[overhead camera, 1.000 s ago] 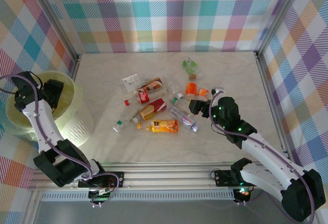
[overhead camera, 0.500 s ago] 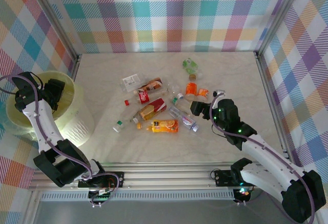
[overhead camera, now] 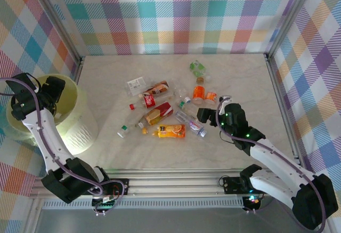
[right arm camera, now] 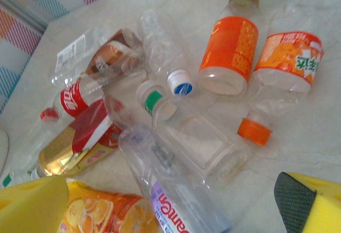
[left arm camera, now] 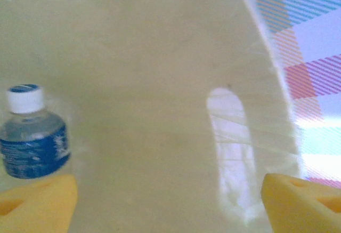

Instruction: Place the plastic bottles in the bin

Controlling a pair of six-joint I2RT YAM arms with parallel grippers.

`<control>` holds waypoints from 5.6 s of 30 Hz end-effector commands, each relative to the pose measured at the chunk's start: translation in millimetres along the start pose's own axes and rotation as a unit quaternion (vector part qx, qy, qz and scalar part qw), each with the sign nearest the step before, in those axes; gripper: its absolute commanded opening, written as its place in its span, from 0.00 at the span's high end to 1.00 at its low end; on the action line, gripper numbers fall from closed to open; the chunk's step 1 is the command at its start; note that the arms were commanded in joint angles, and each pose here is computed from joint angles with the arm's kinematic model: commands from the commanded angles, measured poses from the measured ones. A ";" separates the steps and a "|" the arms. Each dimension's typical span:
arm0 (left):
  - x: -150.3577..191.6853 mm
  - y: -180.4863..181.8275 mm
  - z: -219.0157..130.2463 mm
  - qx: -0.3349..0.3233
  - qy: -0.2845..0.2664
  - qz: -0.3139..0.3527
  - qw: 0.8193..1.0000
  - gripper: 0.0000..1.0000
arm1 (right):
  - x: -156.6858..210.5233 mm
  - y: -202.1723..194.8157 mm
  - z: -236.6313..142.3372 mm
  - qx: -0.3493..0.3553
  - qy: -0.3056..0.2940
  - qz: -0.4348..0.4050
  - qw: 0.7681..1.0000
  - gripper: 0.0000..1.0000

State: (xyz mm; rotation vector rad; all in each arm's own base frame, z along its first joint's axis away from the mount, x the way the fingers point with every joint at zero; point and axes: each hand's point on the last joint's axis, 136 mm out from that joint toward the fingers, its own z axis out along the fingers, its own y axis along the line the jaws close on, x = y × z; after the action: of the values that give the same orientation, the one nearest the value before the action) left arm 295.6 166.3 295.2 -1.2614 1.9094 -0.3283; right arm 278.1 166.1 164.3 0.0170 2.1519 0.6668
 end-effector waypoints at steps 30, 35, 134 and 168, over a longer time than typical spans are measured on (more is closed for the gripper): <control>154.5 -213.3 -132.1 0.455 0.143 0.198 0.856 0.00 | 96.8 3.2 53.7 -0.027 0.242 -0.204 0.948 0.17; 209.0 -228.5 -117.1 0.476 0.190 0.190 0.837 0.00 | 105.8 1.0 60.1 -0.011 0.262 -0.214 0.941 0.18; 320.6 -196.7 -32.9 0.229 0.155 0.305 0.911 0.53 | 7.9 120.1 -12.4 -0.206 0.073 -0.172 0.961 0.00; -41.4 -99.5 -170.0 -0.166 -0.299 0.361 0.868 0.56 | -18.1 83.8 13.0 -0.075 0.025 -0.144 0.986 0.00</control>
State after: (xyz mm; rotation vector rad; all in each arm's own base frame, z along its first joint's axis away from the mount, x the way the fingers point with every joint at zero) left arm 256.0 103.3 489.4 -0.6138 1.7239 0.6849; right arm 277.3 233.8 191.2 -0.3948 2.1379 0.6303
